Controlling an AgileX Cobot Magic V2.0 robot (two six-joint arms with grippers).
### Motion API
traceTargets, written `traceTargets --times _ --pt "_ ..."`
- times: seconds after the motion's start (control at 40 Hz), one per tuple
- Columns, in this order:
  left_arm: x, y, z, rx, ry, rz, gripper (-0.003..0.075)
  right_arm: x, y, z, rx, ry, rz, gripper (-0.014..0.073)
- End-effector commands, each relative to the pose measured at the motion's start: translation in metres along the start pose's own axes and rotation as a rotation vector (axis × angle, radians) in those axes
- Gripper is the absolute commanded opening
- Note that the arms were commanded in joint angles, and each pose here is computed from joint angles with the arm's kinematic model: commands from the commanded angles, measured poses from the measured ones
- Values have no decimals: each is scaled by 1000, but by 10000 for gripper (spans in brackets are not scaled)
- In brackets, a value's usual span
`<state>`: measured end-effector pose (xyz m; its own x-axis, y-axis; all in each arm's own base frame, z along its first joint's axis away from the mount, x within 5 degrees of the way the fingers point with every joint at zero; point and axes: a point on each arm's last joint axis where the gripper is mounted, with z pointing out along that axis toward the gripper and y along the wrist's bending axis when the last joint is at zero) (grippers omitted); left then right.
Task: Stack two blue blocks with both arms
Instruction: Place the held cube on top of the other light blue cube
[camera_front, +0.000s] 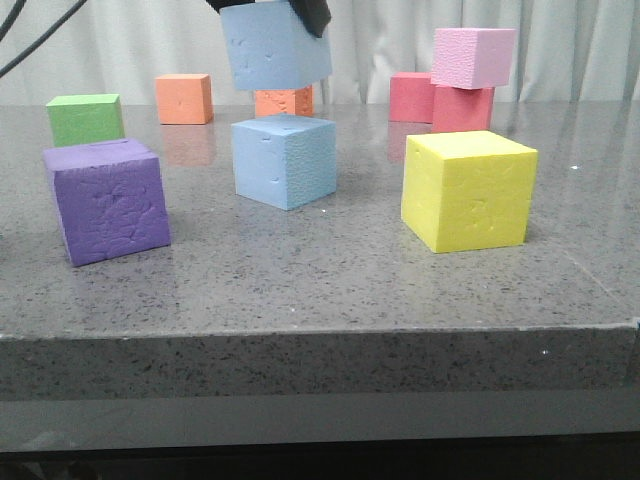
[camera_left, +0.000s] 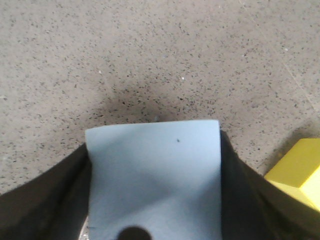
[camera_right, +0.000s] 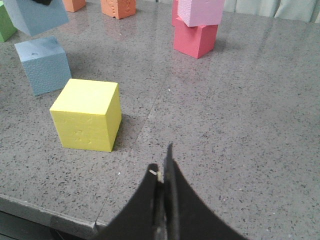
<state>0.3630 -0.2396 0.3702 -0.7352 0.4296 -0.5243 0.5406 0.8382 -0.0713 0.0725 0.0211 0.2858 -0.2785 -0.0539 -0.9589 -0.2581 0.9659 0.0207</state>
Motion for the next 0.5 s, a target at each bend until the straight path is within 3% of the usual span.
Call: traceTargets --times 0.0,0.47 --pt "-2 -6 -24 39 -43 -6 383 -14 -1 -3 19 -96 6 -68" --pt "2 -5 -11 37 -2 -9 383 -14 -1 -3 19 -96 6 -68"
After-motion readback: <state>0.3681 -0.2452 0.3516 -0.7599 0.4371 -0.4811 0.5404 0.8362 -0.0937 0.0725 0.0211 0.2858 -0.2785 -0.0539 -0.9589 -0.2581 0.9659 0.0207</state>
